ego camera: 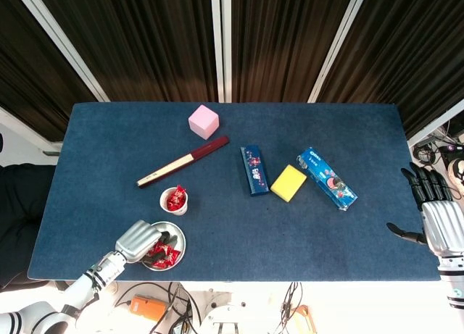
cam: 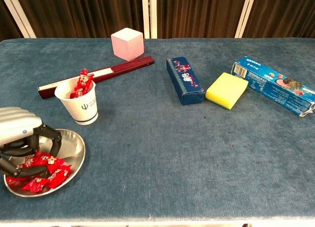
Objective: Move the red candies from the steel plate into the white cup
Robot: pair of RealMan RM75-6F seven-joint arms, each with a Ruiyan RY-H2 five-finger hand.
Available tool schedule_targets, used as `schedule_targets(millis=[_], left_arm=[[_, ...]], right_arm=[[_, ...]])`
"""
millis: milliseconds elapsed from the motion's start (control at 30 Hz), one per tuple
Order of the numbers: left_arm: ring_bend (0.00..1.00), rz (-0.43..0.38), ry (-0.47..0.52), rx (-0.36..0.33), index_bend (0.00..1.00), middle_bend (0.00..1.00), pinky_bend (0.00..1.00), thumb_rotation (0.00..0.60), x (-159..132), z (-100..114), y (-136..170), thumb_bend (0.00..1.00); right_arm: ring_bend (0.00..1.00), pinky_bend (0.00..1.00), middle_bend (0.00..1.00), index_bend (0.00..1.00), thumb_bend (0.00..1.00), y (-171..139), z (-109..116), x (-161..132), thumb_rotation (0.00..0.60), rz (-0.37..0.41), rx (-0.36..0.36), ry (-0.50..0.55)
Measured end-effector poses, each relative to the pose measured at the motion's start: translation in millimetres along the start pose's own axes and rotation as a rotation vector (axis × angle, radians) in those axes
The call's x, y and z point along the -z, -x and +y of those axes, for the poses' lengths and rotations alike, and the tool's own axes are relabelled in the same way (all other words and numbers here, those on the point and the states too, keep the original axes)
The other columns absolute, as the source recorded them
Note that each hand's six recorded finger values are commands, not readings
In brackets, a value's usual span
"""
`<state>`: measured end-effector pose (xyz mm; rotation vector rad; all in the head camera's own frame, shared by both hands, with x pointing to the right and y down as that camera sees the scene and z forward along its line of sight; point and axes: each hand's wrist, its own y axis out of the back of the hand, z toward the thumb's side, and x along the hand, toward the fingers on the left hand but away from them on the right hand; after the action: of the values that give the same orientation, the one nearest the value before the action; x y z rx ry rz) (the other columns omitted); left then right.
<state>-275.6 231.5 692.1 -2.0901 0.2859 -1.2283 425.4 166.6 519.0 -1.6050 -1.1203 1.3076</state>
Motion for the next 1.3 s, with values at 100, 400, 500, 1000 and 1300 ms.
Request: schedule_targets(millis=[100, 400, 500, 1000, 1300], left_arm=[[0.92, 0.001, 0.015, -0.001, 0.56, 0.96, 0.83, 0.562, 1.6, -0.3, -0.9, 0.37], [0.92, -0.010, 0.124, -0.097, 0.56, 0.96, 0.83, 0.556, 2.0, 31.6, 6.7, 0.37], [0.92, -0.010, 0.168, -0.169, 0.56, 0.96, 0.83, 0.529, 6.9, 58.4, 10.7, 0.37], [0.92, 0.062, 0.246, -0.290, 0.54, 0.96, 0.83, 0.506, 26.0, 114.8, -27.9, 0.33], [0.92, 0.101, 0.241, -0.265, 0.46, 0.96, 0.83, 0.514, 32.2, 102.3, -40.0, 0.15]], right_arm=[[0.00, 0.03, 0.01, 0.00, 0.16, -0.5, 0.7, 0.5, 0.600, -0.002, 0.003, 0.000], [0.00, 0.03, 0.01, 0.00, 0.16, -1.4, 2.0, 0.7, 0.600, -0.001, 0.011, 0.005], [0.00, 0.02, 0.01, 0.00, 0.16, -2.2, 2.8, 2.2, 0.600, -0.004, 0.013, 0.007], [0.00, 0.03, 0.01, 0.00, 0.16, -2.3, 0.1, 7.9, 0.600, -0.019, 0.008, 0.014], [0.00, 0.03, 0.01, 0.00, 0.16, -0.1, -0.6, 7.2, 0.600, -0.018, 0.002, 0.010]])
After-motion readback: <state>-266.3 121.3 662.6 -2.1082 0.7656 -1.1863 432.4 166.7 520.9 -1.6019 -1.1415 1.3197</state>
